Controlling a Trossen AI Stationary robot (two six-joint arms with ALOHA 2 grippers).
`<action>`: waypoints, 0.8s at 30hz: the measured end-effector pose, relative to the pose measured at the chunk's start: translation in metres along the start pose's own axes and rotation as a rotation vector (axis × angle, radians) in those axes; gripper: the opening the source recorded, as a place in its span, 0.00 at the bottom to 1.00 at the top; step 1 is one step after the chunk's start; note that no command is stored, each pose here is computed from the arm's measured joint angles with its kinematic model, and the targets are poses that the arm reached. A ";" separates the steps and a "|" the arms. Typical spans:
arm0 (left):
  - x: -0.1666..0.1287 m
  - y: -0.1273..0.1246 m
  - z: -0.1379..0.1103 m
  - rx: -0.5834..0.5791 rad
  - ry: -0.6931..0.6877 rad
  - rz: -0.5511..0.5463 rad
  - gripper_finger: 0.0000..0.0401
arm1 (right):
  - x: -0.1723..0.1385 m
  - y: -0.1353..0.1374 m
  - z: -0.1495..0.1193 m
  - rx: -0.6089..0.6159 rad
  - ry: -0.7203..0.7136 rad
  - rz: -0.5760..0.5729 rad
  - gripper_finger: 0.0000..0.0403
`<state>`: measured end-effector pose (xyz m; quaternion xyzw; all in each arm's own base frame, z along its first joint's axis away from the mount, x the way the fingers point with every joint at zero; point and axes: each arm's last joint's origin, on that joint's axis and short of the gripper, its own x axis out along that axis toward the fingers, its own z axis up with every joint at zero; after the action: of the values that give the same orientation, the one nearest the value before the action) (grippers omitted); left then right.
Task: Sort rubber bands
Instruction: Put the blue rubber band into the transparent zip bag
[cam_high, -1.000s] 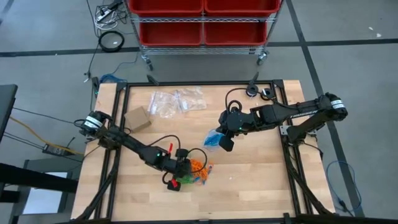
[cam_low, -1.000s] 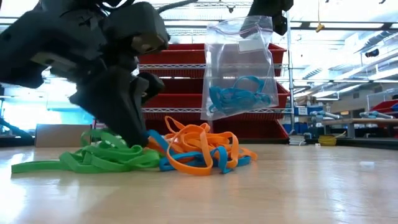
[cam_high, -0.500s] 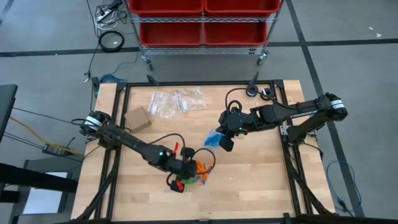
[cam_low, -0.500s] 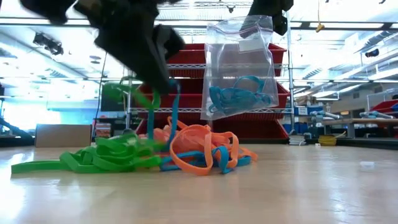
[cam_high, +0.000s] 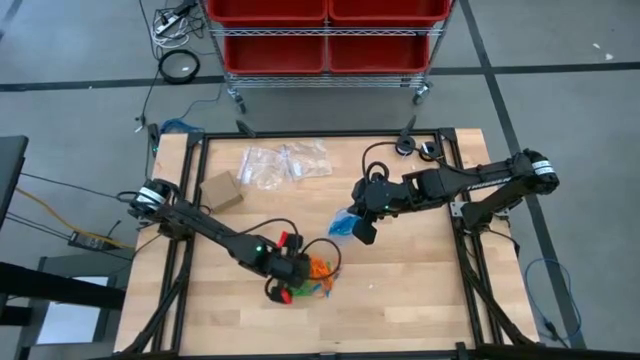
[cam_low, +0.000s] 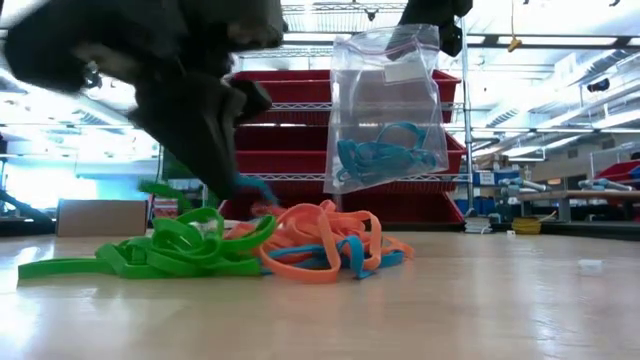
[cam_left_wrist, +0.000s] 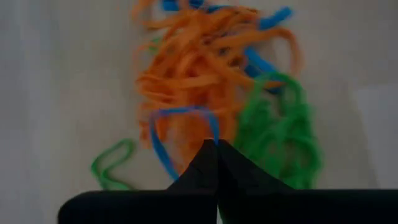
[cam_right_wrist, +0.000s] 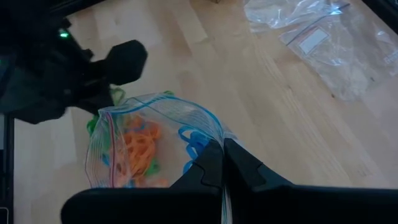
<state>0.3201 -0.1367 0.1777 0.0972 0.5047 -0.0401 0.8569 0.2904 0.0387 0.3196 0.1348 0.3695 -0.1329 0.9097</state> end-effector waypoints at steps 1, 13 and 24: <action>0.002 0.000 -0.001 -0.019 -0.012 0.015 0.01 | 0.000 0.000 0.000 0.000 0.000 0.000 0.00; 0.008 0.003 -0.003 -0.102 -0.067 0.004 0.01 | 0.000 0.000 0.000 0.003 0.000 0.000 0.00; 0.009 0.004 0.000 -0.129 -0.089 -0.011 0.03 | 0.000 0.000 0.000 0.002 -0.001 0.000 0.00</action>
<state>0.3246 -0.1329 0.1704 0.0372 0.4682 -0.0165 0.8827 0.2904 0.0387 0.3196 0.1358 0.3692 -0.1335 0.9096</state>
